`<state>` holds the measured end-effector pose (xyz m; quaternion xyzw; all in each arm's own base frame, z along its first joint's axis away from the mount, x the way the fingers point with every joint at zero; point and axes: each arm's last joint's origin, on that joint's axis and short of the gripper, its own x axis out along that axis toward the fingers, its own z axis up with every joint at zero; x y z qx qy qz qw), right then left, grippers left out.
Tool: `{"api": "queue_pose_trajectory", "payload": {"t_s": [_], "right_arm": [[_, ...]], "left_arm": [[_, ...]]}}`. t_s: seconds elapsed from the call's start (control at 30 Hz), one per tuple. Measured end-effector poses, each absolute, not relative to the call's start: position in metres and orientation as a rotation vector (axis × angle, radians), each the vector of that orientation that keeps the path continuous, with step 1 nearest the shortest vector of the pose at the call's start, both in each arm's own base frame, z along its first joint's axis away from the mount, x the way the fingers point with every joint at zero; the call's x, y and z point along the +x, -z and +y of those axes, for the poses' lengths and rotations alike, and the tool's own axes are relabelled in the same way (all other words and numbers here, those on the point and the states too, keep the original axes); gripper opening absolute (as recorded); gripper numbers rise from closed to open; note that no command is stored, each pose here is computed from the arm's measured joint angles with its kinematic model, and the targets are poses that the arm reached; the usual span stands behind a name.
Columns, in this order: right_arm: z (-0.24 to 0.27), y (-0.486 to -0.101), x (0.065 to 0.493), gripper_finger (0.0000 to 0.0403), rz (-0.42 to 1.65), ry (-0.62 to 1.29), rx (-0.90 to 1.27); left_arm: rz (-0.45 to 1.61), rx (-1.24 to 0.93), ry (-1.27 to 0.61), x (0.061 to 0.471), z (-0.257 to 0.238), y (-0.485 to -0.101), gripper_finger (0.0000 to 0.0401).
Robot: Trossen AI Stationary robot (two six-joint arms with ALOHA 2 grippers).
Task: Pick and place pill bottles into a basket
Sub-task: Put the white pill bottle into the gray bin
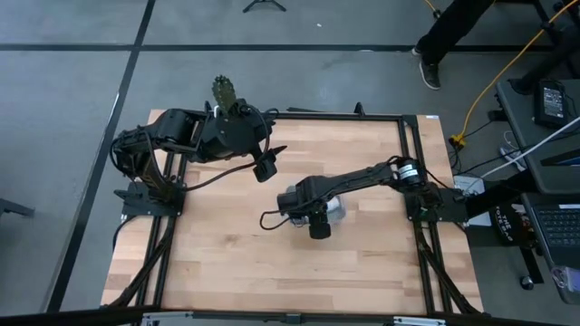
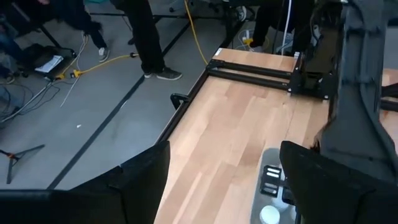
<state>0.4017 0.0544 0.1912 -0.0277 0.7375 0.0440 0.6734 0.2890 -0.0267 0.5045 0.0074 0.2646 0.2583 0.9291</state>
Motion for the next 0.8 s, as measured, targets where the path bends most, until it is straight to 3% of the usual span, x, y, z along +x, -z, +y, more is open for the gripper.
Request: {"api": "queue_pose_trajectory", "payload": {"t_s": [0.57,0.8], "right_arm": [[0.0489,-0.1950,0.4035,0.0136,1.639,-0.098,-0.058],[0.0490,-0.1951,0.4030,0.0218,1.643,-0.100,-0.060]], "left_arm": [[0.544,0.020,-0.528,0.2890,-0.0267,-0.5044,0.0296],[0.544,0.020,-0.528,0.2889,-0.0267,-0.5045,0.0296]]}}
